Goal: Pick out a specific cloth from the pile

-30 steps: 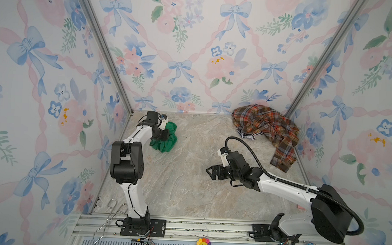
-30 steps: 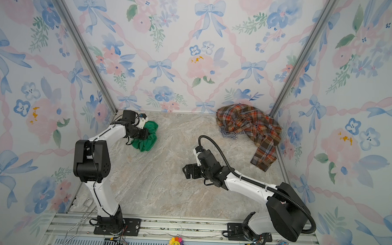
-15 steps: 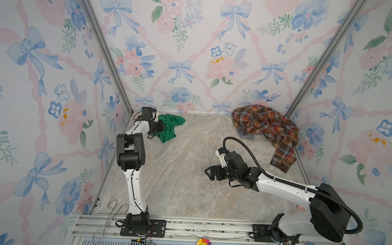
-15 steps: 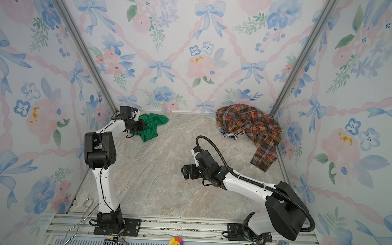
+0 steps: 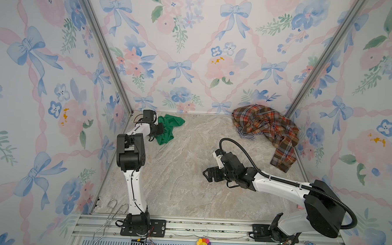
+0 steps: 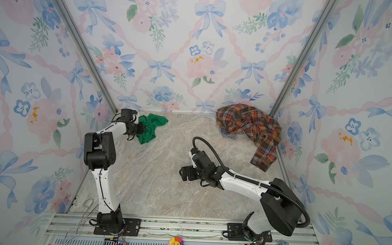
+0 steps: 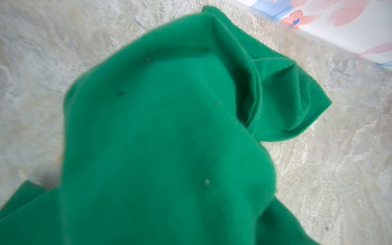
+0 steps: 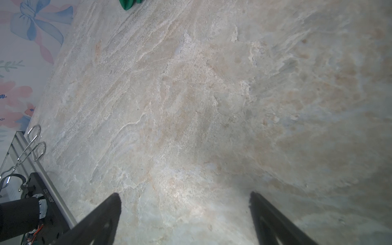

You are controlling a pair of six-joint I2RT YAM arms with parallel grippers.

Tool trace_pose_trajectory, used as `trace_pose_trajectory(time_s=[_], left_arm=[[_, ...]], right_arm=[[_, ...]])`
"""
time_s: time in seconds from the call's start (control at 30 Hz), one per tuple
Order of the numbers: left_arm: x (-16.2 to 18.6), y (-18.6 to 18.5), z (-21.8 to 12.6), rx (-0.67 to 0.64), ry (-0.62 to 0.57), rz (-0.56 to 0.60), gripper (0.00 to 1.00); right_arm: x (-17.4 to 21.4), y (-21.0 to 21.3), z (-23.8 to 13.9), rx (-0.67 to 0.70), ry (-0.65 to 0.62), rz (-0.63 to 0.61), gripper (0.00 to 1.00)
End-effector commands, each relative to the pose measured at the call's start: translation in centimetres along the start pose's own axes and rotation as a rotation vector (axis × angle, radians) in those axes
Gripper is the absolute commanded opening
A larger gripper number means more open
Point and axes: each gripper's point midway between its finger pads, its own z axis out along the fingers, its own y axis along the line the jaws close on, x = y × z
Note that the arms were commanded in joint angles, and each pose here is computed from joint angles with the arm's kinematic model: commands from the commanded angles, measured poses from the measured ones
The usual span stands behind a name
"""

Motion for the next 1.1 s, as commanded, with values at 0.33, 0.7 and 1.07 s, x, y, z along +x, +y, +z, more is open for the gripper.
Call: trace_pose_trajectory(time_s=[0.33,0.7,1.07], left_arm=[[-4.6,-2.1,-6.7,-0.063,-0.124,0.129,0.87],[-5.5,-3.1,-9.4,-0.059,-0.170,0.117,0.98],[-5.1,-4.4,-14.0,-0.045,-0.248,0.145,0.98]], right_arm=[[-1.3,1.0,-1.1,-0.012,-0.043,-0.001,0.97],[-1.3,1.5,-1.0,-0.037,-0.050,-0.001,0.97],[-1.9,0.0,-3.0,0.026,-0.087,-0.022,0.97]])
